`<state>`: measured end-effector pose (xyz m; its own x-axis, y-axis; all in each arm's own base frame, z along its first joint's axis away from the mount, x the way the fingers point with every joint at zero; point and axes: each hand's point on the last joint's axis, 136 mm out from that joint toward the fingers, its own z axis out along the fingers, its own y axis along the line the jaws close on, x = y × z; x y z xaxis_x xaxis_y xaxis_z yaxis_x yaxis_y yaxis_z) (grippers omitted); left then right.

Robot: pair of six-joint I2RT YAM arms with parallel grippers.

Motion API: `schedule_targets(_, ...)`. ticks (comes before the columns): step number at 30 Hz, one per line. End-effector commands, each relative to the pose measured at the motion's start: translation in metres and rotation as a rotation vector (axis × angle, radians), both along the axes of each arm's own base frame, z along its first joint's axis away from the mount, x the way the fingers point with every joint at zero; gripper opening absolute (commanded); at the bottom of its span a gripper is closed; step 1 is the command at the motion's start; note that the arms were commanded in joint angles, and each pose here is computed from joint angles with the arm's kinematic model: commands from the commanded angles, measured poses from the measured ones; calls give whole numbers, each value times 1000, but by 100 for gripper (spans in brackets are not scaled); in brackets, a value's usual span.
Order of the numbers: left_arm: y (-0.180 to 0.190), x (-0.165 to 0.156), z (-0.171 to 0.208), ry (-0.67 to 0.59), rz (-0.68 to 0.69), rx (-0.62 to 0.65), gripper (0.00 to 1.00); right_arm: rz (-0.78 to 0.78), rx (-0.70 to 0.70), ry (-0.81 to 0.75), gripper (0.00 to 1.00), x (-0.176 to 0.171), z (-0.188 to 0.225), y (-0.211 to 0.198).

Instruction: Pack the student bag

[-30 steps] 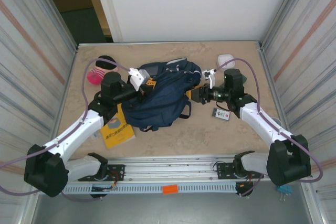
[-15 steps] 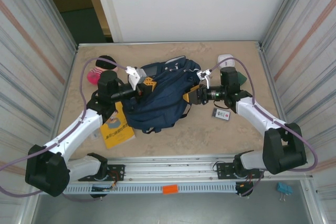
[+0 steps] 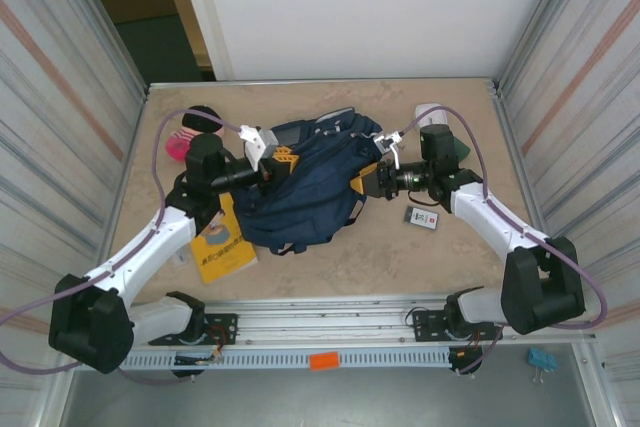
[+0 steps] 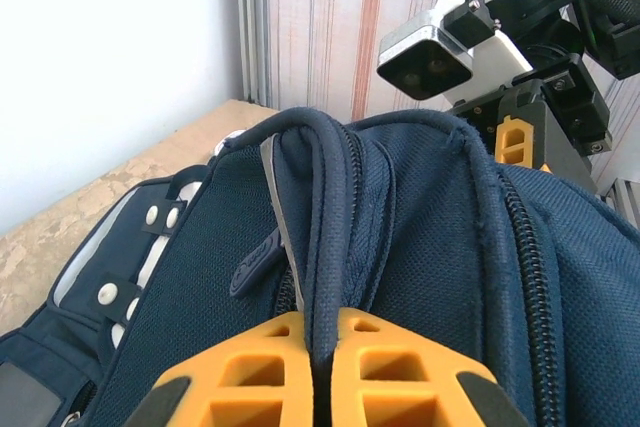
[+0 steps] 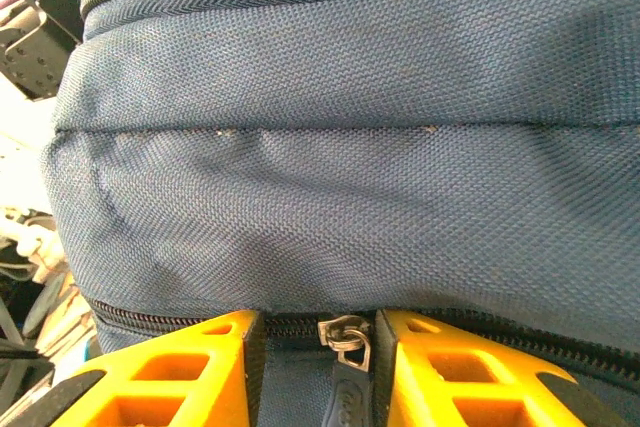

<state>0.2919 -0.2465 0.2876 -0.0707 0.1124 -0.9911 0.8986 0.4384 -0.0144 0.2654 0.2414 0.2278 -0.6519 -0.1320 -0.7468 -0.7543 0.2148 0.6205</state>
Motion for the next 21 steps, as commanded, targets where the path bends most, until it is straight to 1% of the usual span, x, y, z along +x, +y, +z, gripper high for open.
schedule_targets(1, -2, -5, 58, -193, -36, -97, 0, 56, 26, -22, 33, -12, 13, 3)
schedule_targets(3, -2, -5, 58, -193, -35, -98, 0, 54, 24, -20, 34, -12, 12, 3)
schedule_targets(5, -2, -6, 58, -194, -37, -100, 0, 43, 12, -20, 44, -10, 9, 4)
schedule_targets(6, -2, -6, 59, -194, -37, -103, 0, 37, 6, -21, 46, -9, 8, 4)
schedule_targets(8, -2, -6, 59, -195, -36, -105, 0, 40, 8, -13, 45, -9, 7, 5)
schedule_targets(11, 0, -5, 59, -194, -25, -99, 0, 57, 22, 3, 38, -11, 10, 6)
schedule_targets(15, 4, 1, 55, -195, 25, -79, 0, 65, 33, 1, 26, -18, 14, 5)
schedule_targets(18, 6, 3, 54, -194, 37, -78, 0, 60, 36, -7, 20, -21, 16, 4)
schedule_targets(21, 7, 5, 54, -194, 49, -83, 0, 50, 35, -9, 13, -23, 17, 5)
